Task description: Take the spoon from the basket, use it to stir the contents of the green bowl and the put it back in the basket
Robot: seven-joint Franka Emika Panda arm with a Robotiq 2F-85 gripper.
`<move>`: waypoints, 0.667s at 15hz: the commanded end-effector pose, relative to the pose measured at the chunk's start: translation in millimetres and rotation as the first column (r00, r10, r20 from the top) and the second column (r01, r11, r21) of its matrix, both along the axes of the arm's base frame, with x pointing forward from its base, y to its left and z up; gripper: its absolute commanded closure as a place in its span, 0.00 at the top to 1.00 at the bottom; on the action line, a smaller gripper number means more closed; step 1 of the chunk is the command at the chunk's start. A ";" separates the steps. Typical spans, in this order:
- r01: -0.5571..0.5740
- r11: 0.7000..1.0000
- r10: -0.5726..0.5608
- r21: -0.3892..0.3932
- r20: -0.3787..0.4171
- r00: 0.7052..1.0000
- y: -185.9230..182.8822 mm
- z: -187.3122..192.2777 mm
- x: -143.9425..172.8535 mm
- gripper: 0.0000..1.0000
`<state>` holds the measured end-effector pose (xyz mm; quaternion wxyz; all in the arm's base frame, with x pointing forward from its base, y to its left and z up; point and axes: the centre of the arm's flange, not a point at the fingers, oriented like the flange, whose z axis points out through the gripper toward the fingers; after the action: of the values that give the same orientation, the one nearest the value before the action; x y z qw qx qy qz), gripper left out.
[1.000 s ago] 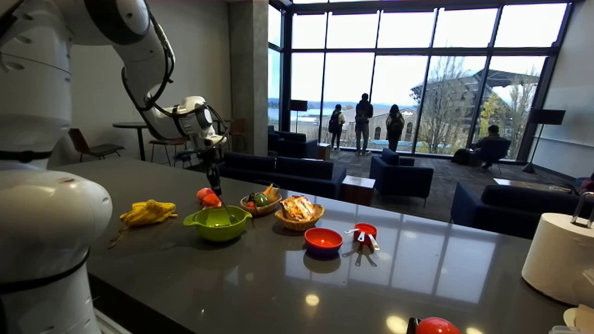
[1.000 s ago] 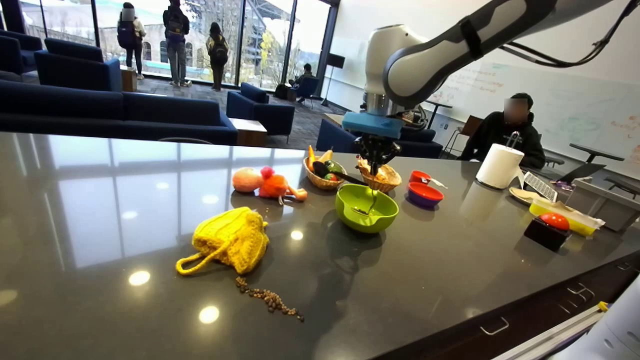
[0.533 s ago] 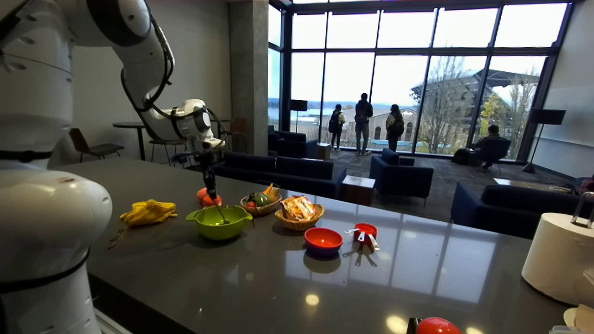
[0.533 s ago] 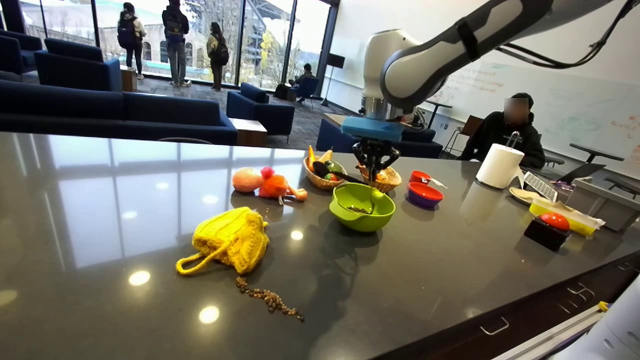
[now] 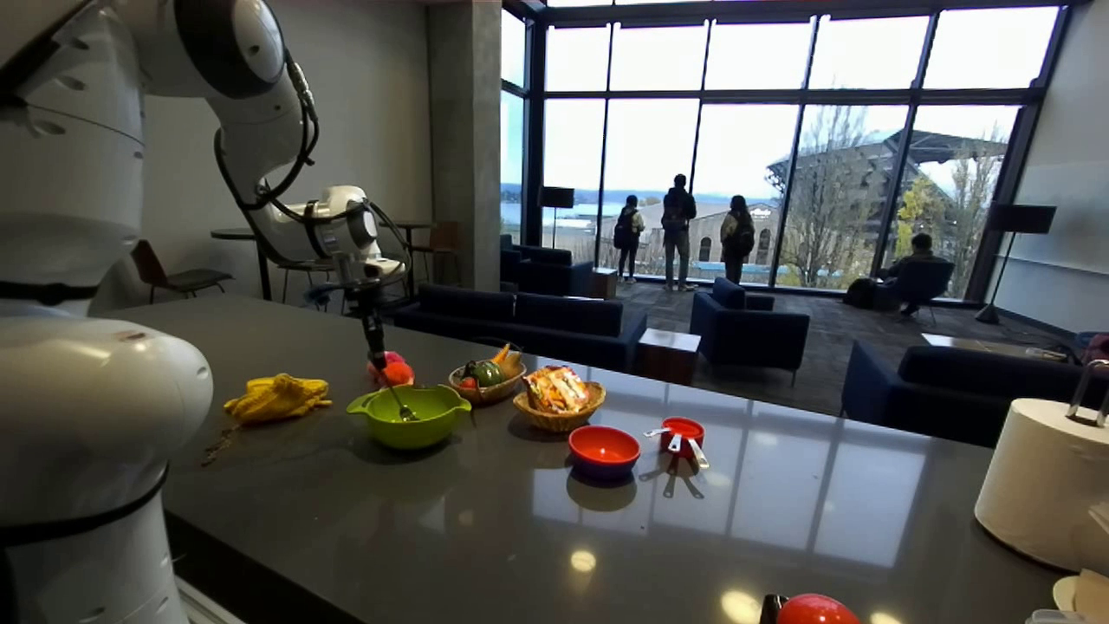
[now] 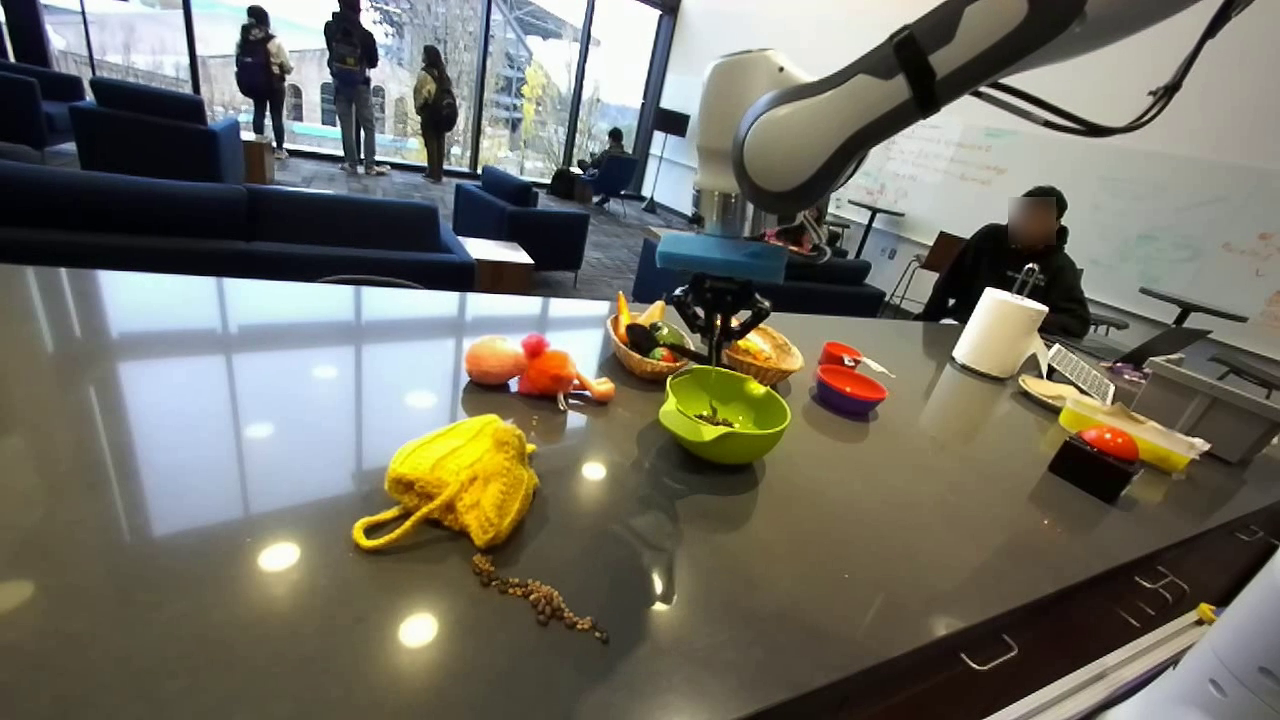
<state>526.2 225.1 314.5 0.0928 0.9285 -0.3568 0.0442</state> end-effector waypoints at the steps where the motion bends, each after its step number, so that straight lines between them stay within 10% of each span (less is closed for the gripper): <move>1: -0.069 0.998 0.069 -0.011 0.006 0.998 12.8 3.7 16.5 0.01; 10: -0.014 0.999 0.013 -0.048 -0.028 1.000 -31.9 -1.0 19.5 0.01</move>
<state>548.4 212.1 314.5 0.1059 0.9337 -0.3390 0.0460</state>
